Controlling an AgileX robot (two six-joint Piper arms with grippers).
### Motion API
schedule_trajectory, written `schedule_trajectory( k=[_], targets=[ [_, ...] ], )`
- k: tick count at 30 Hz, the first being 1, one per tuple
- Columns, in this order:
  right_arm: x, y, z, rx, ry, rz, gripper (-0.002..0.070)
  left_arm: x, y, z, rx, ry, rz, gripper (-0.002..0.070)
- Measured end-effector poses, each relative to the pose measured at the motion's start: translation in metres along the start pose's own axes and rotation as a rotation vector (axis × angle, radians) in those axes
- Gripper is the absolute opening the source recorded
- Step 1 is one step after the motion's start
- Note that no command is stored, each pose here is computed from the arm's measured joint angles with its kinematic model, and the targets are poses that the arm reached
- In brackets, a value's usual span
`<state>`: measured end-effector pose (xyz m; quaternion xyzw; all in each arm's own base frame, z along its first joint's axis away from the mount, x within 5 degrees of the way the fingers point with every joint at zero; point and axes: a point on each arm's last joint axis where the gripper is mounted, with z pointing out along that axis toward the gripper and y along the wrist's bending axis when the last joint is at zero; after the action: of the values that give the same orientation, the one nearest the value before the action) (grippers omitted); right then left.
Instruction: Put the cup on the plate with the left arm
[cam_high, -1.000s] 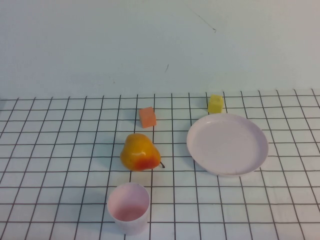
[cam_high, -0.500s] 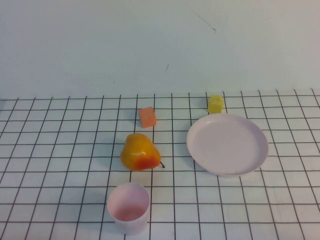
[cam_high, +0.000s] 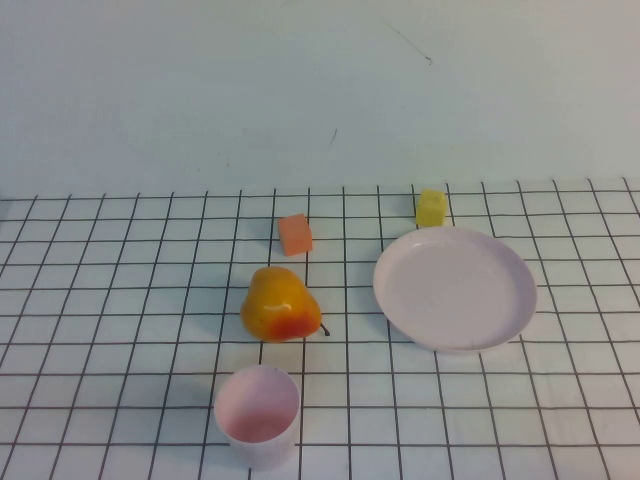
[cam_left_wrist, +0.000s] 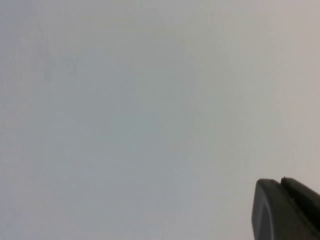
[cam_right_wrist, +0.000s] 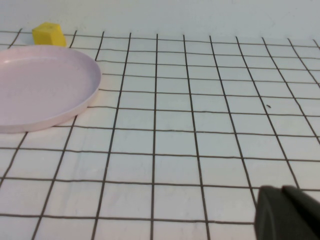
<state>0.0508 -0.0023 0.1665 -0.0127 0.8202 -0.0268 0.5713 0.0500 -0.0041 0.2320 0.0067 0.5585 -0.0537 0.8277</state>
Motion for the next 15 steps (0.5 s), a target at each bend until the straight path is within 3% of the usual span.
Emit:
schedule_trajectory(
  k=[6, 10, 15],
  targets=[
    [0.0, 0.0, 0.0, 0.0, 0.0, 0.0, -0.0002, -0.008, -0.001, 0.0, 0.006, -0.084, 0.002, -0.0002],
    [0.0, 0.0, 0.0, 0.0, 0.0, 0.0, -0.0002, -0.009, 0.002, 0.0, -0.02, -0.101, -0.071, -0.0002],
    [0.0, 0.0, 0.0, 0.0, 0.0, 0.0, -0.0002, -0.035, -0.001, 0.006, -0.02, 0.05, -0.074, -0.0002]
  ],
)
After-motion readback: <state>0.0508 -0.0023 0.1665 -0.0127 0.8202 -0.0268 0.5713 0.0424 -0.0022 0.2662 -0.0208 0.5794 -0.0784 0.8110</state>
